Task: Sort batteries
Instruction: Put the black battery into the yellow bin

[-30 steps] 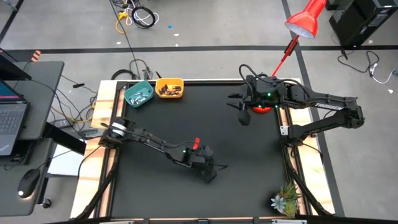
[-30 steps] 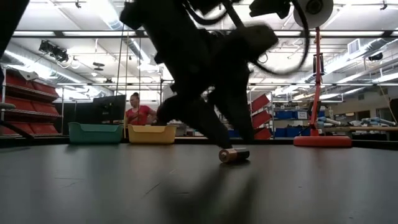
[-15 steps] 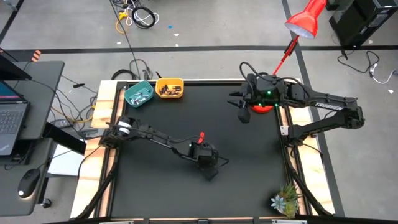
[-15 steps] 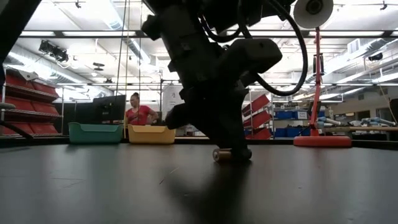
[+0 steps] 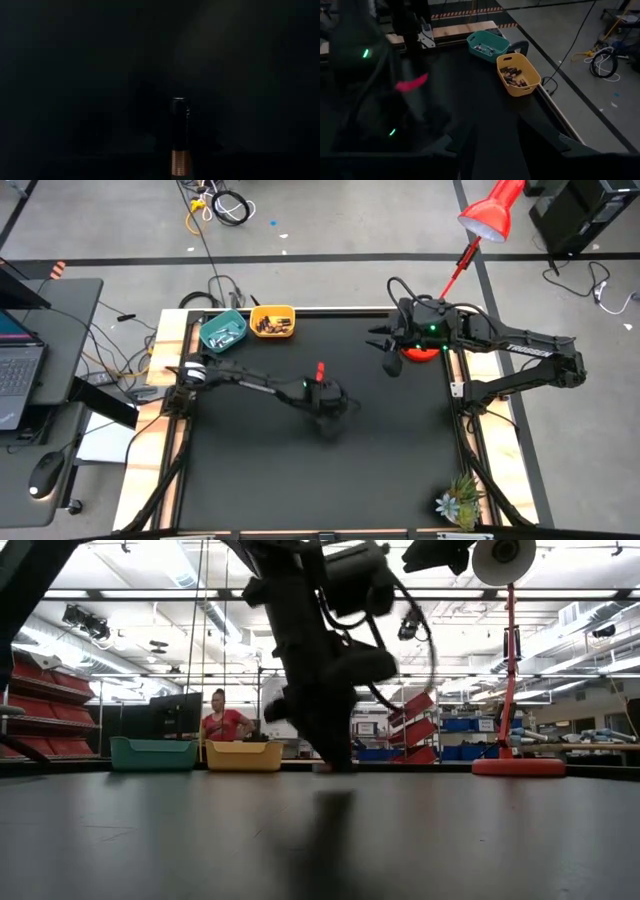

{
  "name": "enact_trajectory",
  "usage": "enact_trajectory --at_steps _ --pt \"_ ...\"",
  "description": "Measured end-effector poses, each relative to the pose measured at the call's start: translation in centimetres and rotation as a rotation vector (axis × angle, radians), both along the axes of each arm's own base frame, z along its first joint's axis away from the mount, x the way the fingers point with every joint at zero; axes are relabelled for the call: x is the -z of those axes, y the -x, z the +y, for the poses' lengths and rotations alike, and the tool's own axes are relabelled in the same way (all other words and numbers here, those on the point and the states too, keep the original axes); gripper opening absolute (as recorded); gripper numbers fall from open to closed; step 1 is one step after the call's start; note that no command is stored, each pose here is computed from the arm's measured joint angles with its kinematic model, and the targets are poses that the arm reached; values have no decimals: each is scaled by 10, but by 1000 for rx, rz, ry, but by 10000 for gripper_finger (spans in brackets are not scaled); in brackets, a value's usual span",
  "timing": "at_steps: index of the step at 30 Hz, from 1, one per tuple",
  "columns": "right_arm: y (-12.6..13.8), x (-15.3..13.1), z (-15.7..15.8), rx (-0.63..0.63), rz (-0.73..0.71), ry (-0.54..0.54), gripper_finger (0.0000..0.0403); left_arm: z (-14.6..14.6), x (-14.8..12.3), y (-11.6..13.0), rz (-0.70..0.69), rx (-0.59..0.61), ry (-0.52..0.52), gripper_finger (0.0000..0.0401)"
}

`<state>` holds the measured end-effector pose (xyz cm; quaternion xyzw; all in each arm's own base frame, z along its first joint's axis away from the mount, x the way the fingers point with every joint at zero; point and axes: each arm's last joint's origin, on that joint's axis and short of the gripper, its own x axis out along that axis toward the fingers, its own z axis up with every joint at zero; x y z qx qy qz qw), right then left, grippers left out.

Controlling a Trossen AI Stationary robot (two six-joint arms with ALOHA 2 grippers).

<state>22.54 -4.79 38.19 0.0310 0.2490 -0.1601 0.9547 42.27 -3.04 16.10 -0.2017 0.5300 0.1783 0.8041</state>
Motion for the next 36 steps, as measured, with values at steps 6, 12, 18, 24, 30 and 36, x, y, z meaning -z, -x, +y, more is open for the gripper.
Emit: enact_trajectory --at_steps 6,12,18,24,30,36 --pt "-1 -2 0 -1 -25 6 149 53 -47 29 87 2 -182 34" --pt "-3 -6 -1 11 -75 -2 149 135 -79 93 129 -115 -257 34" --pt "-4 -6 -1 45 -89 -42 149 211 -82 173 159 -302 -270 34" --pt "-10 -7 -4 95 -125 -23 149 265 -74 211 89 -430 -239 34" --pt "-23 -4 -13 142 -180 -54 149 295 -63 214 -26 -493 -239 40" --pt "-38 4 -18 164 -182 -88 149 301 -40 209 11 -530 -177 113"
